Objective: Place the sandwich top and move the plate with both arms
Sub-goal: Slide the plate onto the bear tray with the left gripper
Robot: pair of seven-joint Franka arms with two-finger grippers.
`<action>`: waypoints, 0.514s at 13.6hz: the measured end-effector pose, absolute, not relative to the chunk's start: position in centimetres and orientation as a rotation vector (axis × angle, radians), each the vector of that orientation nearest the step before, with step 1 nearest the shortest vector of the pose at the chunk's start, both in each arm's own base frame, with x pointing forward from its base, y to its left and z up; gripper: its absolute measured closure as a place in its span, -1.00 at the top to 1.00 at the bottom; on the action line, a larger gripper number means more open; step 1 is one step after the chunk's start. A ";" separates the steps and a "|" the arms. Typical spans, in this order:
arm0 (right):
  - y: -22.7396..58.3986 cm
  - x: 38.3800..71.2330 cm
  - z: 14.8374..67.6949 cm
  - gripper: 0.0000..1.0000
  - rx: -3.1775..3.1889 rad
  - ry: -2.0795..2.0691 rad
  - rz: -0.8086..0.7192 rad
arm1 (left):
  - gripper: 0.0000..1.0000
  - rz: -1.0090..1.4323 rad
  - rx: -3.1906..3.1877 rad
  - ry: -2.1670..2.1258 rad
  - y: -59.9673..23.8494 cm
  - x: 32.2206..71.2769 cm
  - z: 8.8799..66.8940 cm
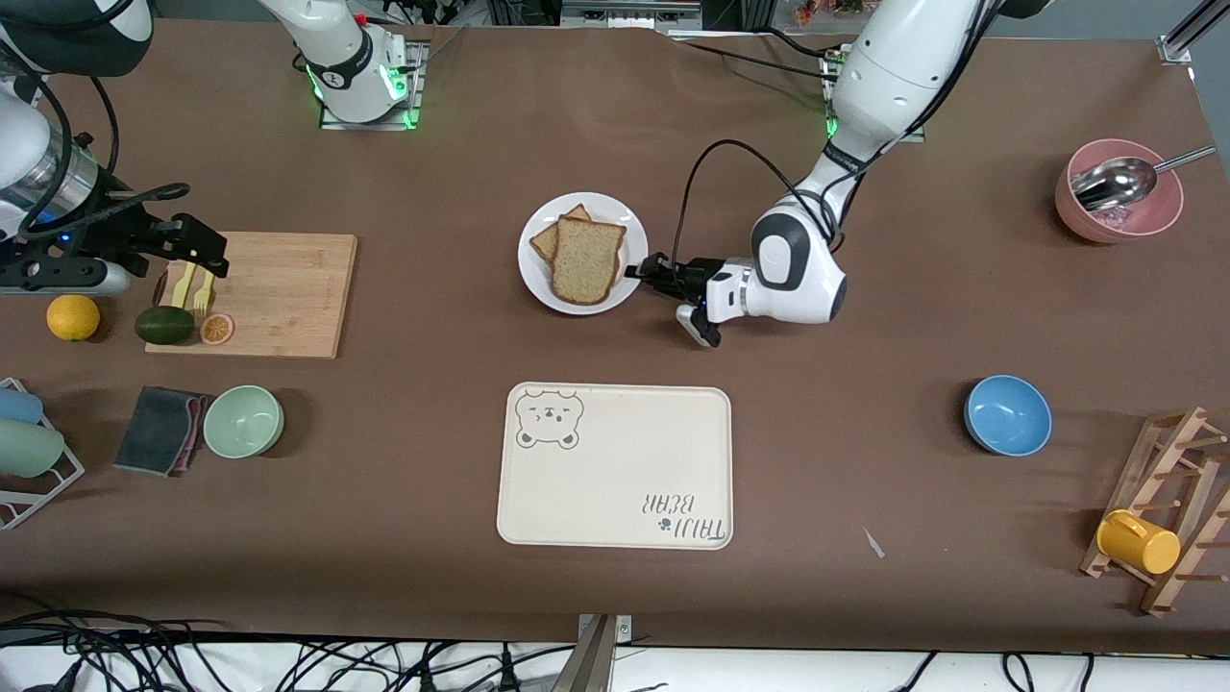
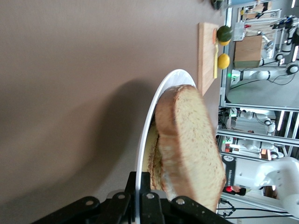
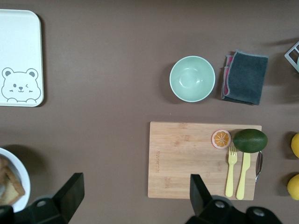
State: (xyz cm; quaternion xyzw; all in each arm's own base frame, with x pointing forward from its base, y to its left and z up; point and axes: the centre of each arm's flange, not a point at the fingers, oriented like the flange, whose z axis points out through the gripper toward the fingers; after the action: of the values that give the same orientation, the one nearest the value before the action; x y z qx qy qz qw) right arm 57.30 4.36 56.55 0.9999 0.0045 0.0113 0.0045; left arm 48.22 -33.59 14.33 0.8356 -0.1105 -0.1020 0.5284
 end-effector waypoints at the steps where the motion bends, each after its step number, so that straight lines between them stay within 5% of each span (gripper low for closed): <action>1: 4.5 57.3 56.6 1.00 3.133 0.017 0.035 | -0.91 -0.234 1.995 -0.252 -32.7 49.0 15.0; 7: 4.7 57.3 56.6 1.00 3.133 0.021 0.036 | -0.91 -0.112 1.969 -0.213 -30.0 54.7 18.8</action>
State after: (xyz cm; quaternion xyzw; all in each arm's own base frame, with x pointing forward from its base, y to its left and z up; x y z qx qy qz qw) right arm 57.27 4.67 56.58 0.9999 0.0066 0.0114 0.0043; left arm 54.67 -29.96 18.76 0.8308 -0.0899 -0.0471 0.5472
